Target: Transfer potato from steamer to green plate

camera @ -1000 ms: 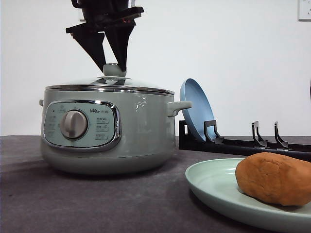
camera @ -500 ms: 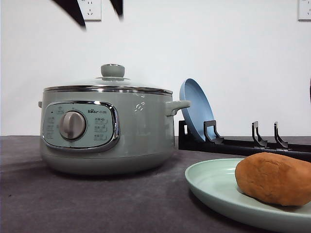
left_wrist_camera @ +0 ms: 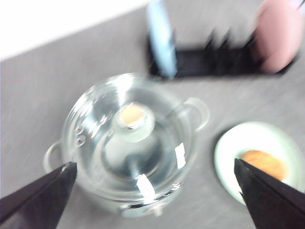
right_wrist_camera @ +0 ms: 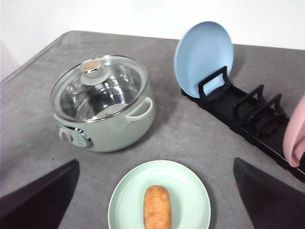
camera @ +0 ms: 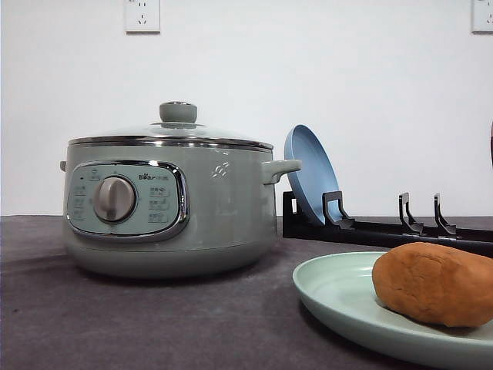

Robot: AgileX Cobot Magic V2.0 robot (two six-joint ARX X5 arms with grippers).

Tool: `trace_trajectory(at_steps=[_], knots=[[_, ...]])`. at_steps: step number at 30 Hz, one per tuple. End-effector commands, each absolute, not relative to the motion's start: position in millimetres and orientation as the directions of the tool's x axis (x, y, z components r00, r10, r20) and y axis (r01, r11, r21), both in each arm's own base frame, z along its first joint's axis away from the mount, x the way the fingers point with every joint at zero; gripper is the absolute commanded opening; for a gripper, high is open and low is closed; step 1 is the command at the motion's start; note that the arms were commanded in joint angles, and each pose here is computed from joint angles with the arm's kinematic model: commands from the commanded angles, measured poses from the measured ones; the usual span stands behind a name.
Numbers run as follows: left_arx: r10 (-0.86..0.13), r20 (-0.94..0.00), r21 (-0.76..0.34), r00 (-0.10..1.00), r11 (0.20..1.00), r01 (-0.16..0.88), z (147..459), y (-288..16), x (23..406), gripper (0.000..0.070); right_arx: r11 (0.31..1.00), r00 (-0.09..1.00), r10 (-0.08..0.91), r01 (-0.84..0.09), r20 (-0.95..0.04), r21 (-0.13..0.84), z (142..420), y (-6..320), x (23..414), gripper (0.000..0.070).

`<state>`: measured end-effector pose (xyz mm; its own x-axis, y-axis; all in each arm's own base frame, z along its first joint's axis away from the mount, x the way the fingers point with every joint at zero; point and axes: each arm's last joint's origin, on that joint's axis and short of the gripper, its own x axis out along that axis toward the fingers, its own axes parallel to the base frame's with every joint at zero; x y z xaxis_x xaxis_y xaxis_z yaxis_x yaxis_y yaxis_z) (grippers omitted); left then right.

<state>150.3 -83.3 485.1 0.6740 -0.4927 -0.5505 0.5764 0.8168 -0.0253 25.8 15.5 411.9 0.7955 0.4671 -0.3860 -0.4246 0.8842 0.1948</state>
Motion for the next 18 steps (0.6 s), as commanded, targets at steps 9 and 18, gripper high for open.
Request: trace_trajectory(at_steps=[9,18], knots=[[-0.551,-0.409,-0.052,0.727,0.810,0.584,432.6,-47.0,79.0,0.0700,0.811,0.719,0.572,-0.568,-0.395,0.141,413.5,17.4,21.9,0.0653],[-0.565,-0.335,-0.106,0.754,0.818,0.566,411.1,-32.2,51.4,0.0700,0.792,0.696,0.598,-0.590,-0.397,0.157,413.3,18.1,21.3,0.0653]])
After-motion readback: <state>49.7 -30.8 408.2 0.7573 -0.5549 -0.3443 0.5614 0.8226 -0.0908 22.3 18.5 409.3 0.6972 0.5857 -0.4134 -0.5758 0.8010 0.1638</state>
